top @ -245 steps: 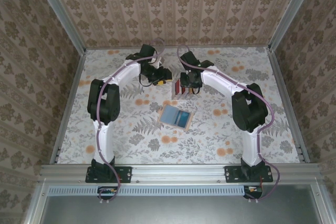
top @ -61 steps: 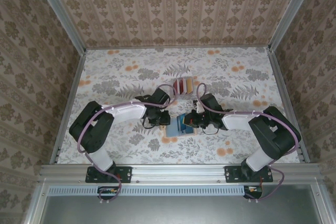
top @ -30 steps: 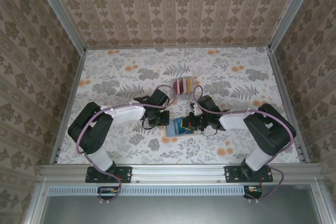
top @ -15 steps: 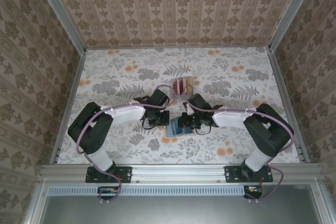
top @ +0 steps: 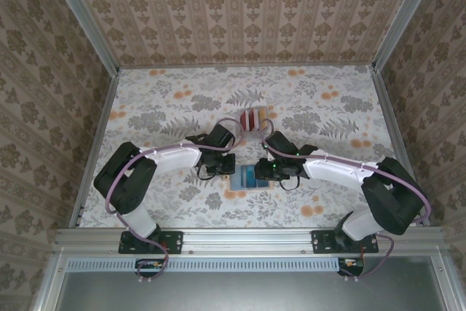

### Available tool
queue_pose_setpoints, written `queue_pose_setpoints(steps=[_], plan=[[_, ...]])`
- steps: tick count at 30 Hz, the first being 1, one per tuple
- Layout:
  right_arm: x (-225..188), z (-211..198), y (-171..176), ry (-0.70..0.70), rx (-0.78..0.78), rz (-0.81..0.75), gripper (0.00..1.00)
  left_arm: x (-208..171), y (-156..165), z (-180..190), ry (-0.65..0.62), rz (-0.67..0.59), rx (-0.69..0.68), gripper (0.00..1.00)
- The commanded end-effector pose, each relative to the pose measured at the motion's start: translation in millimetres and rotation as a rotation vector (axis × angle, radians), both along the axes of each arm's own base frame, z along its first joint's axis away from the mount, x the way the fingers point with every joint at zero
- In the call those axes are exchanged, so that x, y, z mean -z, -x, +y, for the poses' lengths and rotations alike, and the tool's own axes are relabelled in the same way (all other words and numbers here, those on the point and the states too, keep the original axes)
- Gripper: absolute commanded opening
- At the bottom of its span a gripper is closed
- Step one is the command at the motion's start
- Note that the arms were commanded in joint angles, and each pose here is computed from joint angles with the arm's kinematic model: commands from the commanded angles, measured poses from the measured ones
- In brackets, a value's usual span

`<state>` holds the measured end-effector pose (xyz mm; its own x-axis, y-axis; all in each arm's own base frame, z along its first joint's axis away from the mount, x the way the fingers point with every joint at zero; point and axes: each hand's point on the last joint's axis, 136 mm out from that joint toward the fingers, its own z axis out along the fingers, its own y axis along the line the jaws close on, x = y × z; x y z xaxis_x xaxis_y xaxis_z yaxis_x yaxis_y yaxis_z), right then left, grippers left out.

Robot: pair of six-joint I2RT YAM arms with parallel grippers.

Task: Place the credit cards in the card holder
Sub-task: Insert the credit card into the card slot.

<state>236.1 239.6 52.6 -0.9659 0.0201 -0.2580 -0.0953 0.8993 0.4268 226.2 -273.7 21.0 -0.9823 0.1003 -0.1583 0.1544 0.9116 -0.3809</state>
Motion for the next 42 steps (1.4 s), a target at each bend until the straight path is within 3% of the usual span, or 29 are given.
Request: queue_pose_setpoints(steps=[1, 4, 8, 24, 35, 42], plan=[[-2, -9, 0, 0.046, 0.008, -0.011, 0.23, 18, 16, 17, -0.074, 0.05, -0.011, 0.08], [7, -6, -1, 0.049, 0.008, 0.001, 0.16, 17, 16, 17, -0.073, 0.049, -0.013, 0.08], [18, 2, -2, 0.048, -0.006, 0.017, 0.13, 17, 17, 17, -0.073, 0.048, -0.015, 0.08], [29, 29, -8, 0.155, -0.098, 0.015, 0.13, 17, 18, 15, -0.071, 0.045, -0.014, 0.08], [29, 62, -3, 0.125, -0.162, 0.016, 0.13, 15, 17, 14, -0.065, 0.038, -0.018, 0.09], [23, 51, -4, 0.163, -0.149, -0.006, 0.13, 10, 16, 20, -0.08, 0.019, -0.021, 0.1]])
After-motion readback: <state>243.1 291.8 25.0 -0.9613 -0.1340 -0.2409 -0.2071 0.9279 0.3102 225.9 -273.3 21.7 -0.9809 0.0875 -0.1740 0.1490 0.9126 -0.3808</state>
